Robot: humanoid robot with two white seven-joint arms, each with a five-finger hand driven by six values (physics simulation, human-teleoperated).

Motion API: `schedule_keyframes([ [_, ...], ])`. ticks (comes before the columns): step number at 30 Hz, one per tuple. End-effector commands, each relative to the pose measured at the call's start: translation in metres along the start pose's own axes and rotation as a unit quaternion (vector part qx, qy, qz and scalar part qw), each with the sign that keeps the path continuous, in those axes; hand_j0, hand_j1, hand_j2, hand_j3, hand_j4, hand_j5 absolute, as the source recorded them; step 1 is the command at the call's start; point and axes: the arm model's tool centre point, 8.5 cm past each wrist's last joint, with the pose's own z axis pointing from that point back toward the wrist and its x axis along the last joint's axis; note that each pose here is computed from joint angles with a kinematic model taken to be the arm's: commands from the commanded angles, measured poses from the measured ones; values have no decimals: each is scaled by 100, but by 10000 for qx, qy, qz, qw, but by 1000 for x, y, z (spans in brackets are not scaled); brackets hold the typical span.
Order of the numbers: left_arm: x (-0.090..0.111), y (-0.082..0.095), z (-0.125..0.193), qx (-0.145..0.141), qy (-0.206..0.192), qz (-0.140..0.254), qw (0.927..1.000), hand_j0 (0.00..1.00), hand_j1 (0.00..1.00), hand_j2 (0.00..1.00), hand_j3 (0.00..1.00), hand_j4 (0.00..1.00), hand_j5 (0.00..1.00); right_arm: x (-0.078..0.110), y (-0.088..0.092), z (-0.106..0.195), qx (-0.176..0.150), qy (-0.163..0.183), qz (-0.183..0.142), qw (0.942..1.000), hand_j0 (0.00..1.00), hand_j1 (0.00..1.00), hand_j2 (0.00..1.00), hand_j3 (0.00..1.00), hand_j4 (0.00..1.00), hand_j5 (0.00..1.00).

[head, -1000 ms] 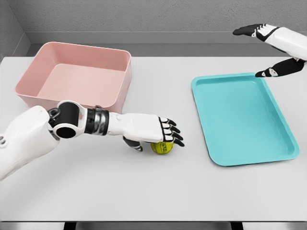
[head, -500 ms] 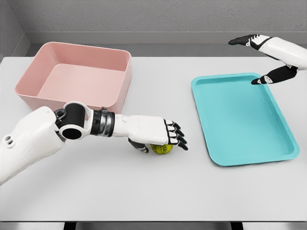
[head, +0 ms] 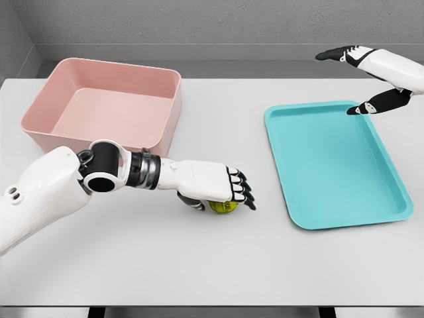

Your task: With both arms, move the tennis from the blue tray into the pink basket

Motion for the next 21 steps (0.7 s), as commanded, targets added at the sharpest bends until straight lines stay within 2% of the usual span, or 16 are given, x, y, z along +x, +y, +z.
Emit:
schedule_keyframes([
  [1, 0, 1, 0, 14, 2, 11, 10000, 89, 89, 89, 89, 89, 89, 0, -1, 0, -23, -3, -16, 10000, 98, 98, 98, 98, 98, 98],
  [8, -2, -1, -2, -7, 11, 44, 10000, 88, 88, 88, 88, 88, 88, 0, -3, 1, -34, 13, -11, 10000, 99, 99, 99, 99, 99, 99],
  [21, 3, -8, -8, -127, -65, 16, 9999, 68, 68, 68, 68, 68, 68, -1, 1, -4, -66, -29, -80, 9999, 100, 100, 100, 100, 100, 100],
])
